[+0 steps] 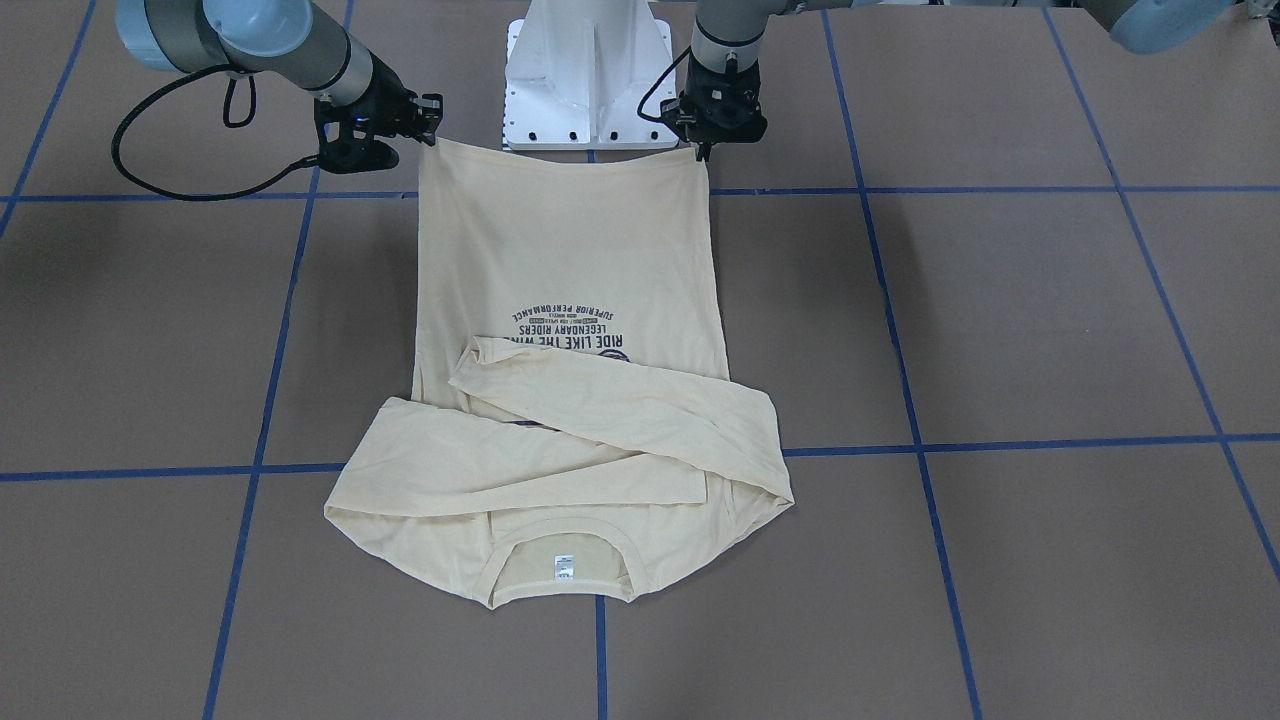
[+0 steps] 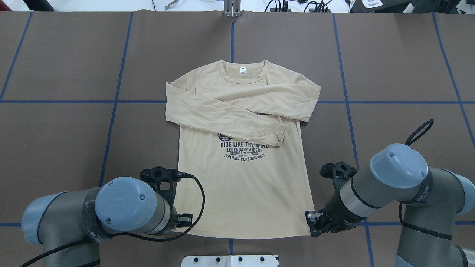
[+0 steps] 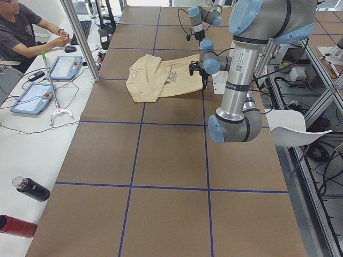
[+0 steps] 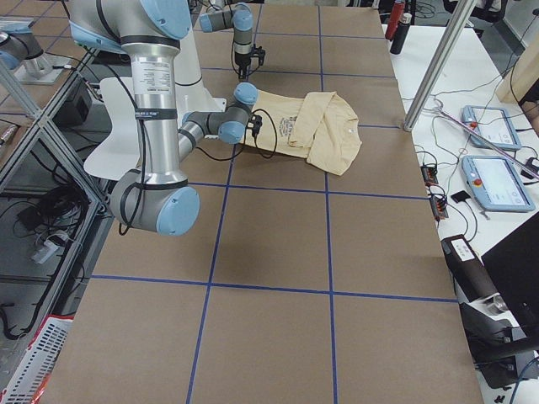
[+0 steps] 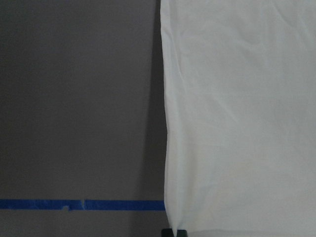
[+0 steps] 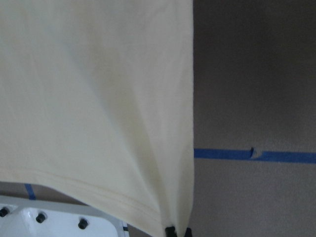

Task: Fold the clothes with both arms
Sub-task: 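Lift the hem with both grippers and fold it toward the collar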

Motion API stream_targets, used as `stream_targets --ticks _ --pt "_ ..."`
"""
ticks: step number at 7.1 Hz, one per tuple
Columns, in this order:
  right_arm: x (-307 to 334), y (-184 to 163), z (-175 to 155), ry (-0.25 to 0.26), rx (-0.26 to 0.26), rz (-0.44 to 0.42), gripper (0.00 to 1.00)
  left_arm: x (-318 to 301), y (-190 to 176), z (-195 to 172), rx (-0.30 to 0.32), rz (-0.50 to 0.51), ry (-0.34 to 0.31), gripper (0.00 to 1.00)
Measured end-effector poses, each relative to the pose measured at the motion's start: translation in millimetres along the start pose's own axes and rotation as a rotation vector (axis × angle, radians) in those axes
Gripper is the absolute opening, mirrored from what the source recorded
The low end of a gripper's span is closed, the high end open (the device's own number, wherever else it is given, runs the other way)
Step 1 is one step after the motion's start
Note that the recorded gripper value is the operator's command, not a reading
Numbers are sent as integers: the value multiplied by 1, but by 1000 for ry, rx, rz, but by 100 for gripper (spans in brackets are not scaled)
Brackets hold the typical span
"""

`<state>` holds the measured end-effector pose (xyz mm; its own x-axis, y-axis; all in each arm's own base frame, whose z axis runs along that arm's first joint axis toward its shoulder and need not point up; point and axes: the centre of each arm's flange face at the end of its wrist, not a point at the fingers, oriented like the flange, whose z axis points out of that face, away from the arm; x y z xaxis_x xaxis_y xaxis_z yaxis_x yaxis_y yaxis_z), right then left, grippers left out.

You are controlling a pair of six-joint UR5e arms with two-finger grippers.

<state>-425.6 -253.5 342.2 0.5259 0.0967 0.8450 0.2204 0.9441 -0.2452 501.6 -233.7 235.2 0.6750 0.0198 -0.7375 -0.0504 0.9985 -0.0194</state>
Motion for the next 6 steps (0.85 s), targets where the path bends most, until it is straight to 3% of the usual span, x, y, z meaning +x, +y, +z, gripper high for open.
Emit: stream_targets --ticks 2,6 --pt "12 -53 -31 -6 127 -13 0 -10 -37 -29 63 32 27 0" --pt "-21 -155 -146 -125 311 -16 0 -55 -161 -133 197 72 99 0"
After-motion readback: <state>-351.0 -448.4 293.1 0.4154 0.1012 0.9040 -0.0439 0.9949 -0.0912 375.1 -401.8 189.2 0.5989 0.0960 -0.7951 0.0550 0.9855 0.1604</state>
